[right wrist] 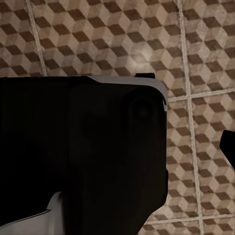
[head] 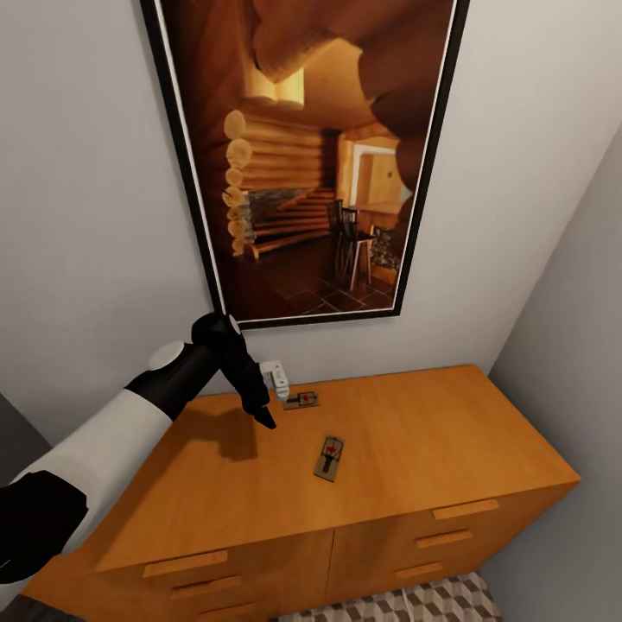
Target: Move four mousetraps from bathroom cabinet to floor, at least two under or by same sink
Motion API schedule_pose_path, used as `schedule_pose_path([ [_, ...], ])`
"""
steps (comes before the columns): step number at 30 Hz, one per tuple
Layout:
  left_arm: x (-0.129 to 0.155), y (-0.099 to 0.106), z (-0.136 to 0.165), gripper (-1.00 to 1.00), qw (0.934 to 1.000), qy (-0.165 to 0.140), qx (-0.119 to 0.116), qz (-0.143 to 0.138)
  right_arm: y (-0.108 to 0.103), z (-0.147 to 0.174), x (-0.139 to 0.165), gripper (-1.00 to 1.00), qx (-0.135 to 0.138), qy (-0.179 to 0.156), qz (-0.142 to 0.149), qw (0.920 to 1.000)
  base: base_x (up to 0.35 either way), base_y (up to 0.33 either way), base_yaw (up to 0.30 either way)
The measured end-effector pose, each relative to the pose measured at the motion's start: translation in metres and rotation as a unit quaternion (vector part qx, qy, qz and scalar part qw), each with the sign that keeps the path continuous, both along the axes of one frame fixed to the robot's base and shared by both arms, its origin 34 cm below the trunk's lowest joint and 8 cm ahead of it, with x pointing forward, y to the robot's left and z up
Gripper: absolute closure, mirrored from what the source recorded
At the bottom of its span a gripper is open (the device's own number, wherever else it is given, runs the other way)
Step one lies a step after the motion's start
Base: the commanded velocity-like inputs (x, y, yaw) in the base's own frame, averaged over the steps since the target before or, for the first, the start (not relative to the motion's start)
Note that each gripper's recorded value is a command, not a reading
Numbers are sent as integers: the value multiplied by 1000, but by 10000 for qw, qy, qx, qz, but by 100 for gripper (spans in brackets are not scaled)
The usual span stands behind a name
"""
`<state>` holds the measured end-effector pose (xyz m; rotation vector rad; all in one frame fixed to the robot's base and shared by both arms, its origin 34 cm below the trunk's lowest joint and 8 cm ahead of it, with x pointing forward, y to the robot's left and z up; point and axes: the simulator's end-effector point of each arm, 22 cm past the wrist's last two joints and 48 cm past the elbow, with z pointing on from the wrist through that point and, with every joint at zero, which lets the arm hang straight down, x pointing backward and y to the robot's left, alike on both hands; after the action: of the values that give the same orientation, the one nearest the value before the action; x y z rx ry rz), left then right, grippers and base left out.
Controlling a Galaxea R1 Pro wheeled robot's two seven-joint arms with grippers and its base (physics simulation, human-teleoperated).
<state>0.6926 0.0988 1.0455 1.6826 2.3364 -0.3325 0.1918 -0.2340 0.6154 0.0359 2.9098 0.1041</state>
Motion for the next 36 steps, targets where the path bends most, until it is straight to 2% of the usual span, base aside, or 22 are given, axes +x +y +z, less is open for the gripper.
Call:
schedule_pose_path([
  [36,1,0,-19,-100,9999,171,0,5,5,-2,-12,-100,35,147,-2,9999,0,0,0],
])
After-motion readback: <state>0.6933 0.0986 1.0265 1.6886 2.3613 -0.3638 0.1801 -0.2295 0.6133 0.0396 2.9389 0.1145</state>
